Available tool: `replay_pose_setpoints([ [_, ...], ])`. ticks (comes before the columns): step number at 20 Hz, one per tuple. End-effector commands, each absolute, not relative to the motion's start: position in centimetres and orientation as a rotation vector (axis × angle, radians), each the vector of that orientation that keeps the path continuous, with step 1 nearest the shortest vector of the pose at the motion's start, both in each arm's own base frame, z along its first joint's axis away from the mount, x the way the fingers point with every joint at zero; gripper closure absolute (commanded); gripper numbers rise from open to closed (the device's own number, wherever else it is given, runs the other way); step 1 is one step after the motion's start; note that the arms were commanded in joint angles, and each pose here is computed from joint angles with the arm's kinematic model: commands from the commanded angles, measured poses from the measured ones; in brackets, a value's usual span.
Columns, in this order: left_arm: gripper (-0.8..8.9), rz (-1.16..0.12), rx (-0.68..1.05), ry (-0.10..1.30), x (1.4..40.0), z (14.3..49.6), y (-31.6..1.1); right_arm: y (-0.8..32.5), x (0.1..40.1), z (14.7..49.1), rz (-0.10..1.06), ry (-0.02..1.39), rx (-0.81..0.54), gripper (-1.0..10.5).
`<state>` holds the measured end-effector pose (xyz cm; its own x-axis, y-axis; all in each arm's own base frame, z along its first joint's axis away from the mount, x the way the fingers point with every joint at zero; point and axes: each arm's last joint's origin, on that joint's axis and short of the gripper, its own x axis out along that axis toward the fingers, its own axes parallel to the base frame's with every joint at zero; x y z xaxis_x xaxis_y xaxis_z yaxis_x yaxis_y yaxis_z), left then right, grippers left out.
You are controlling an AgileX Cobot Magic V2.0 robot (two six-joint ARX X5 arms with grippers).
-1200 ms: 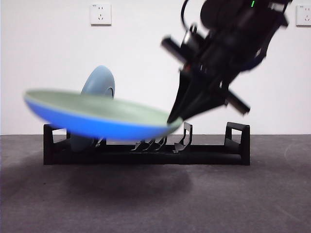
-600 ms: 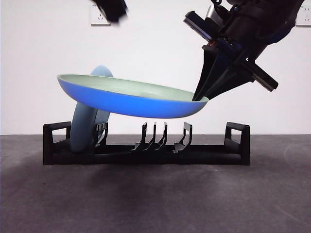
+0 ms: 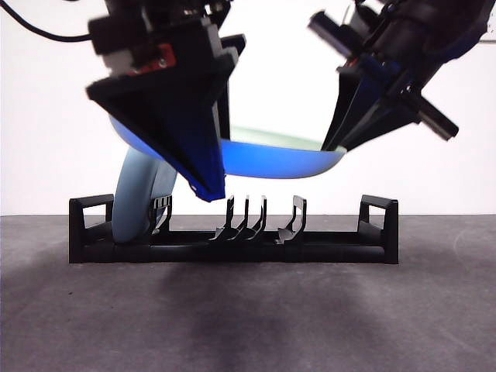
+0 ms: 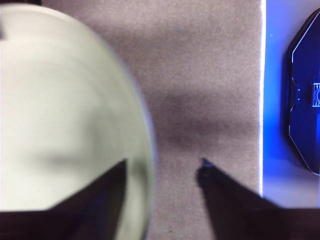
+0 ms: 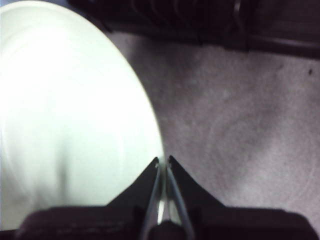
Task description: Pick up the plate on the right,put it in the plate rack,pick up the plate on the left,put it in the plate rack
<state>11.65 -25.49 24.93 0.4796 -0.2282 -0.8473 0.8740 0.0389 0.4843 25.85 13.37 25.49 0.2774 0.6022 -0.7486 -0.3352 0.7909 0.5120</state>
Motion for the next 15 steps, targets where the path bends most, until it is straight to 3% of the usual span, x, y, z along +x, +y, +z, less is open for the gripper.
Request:
replay_pose_setpoints([
  [1, 8.04, -0.944, 1.25, 0.659, 11.9, 24.7, -25.7, 12.6, 25.6, 26.6, 0.665, 1.08, 0.295, 9.6],
  [12, 8.22, -0.939, 1.191, 0.587, 12.2, 25.1, -26.4, 10.7, 22.9, 30.4, 0.691, 0.944, 0.275, 9.4],
  [13, 8.22, -0.939, 1.182, 0.578, 12.2, 25.1, -26.5, 10.6, 22.6, 30.7, 0.699, 0.929, 0.263, 9.1],
  [15, 8.22, -0.939, 1.154, 0.547, 12.3, 25.3, -26.8, 10.1, 22.1, 31.5, 0.699, 0.894, 0.263, 7.4],
])
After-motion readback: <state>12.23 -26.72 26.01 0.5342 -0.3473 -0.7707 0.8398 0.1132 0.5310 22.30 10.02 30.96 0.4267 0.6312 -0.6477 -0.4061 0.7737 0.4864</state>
